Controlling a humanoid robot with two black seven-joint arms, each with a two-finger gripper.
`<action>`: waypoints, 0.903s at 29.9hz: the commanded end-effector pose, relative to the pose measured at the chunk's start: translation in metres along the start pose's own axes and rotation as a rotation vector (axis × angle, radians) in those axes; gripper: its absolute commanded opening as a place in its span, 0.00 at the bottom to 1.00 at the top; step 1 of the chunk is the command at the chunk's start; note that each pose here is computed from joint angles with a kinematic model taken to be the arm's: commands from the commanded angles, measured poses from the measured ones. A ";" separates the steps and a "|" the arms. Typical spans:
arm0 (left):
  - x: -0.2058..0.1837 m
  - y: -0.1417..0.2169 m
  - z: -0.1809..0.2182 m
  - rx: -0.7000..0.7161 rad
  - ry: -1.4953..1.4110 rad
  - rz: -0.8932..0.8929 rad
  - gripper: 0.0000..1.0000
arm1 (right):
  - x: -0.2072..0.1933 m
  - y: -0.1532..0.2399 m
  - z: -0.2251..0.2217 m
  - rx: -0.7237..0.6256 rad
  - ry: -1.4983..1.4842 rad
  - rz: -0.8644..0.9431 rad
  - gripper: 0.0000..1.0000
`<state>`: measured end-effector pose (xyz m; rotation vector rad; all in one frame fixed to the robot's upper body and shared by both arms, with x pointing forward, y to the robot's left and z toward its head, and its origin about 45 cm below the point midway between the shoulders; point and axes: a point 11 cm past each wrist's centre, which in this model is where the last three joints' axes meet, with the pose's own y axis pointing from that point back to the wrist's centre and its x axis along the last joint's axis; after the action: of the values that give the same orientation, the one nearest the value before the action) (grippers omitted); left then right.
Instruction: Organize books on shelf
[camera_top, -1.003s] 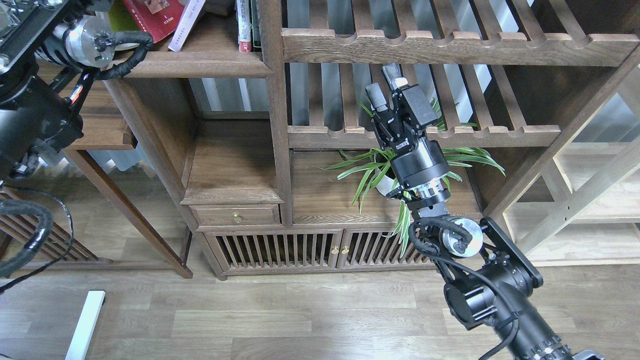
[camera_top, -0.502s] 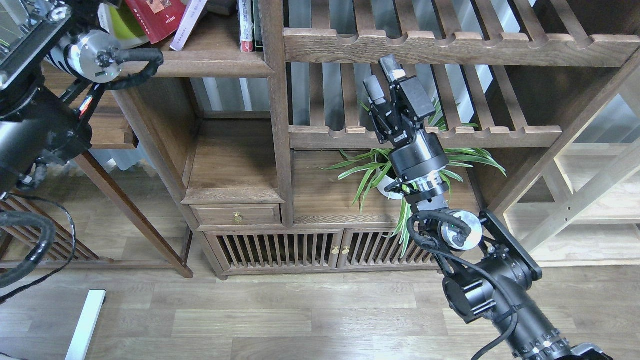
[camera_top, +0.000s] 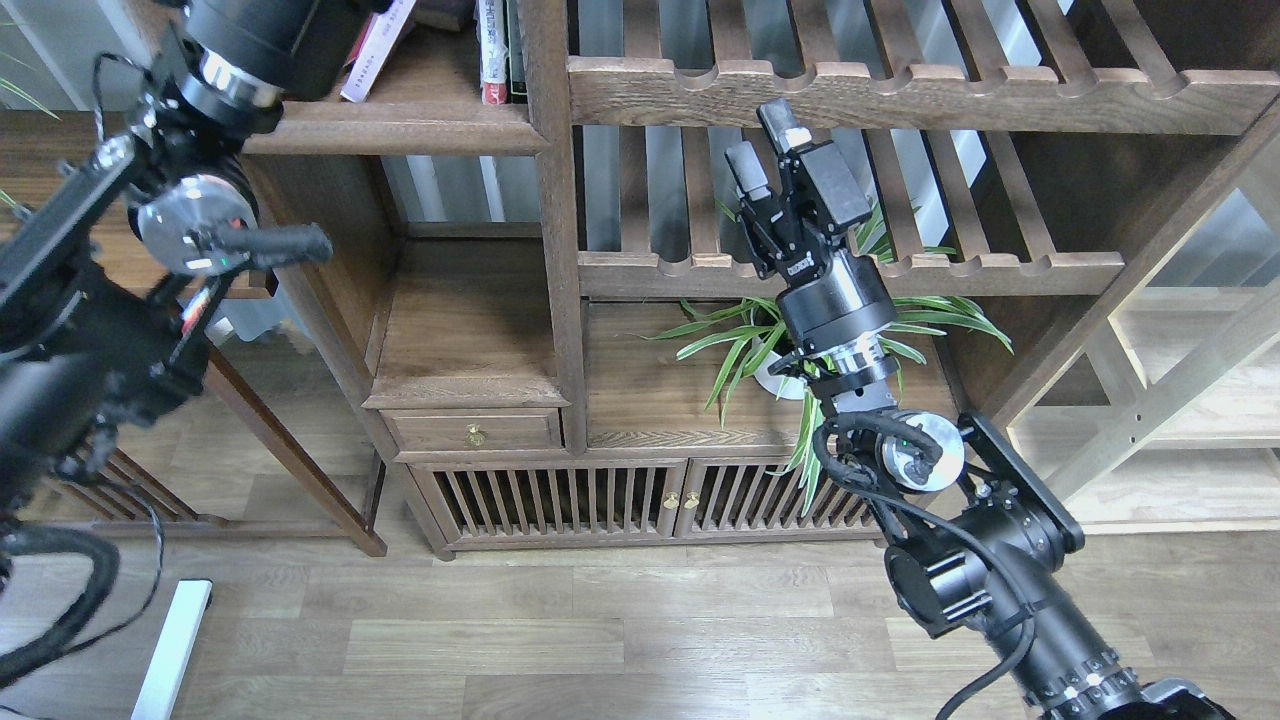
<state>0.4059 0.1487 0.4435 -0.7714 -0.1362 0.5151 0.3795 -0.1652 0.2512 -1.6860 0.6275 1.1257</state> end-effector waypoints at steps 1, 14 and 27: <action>-0.002 0.023 -0.027 0.015 0.091 0.065 0.99 | 0.000 -0.002 -0.001 0.000 0.003 0.010 0.74; -0.013 0.053 -0.071 0.011 0.253 0.173 0.99 | -0.024 -0.040 -0.004 -0.024 0.030 -0.021 0.74; -0.032 0.058 -0.092 0.069 0.297 0.147 0.99 | -0.031 -0.049 -0.003 -0.034 0.039 -0.030 0.74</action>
<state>0.3833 0.1114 0.3398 -0.7869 0.2114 0.5387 0.4062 -0.1526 0.2998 -1.7425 0.6079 1.0903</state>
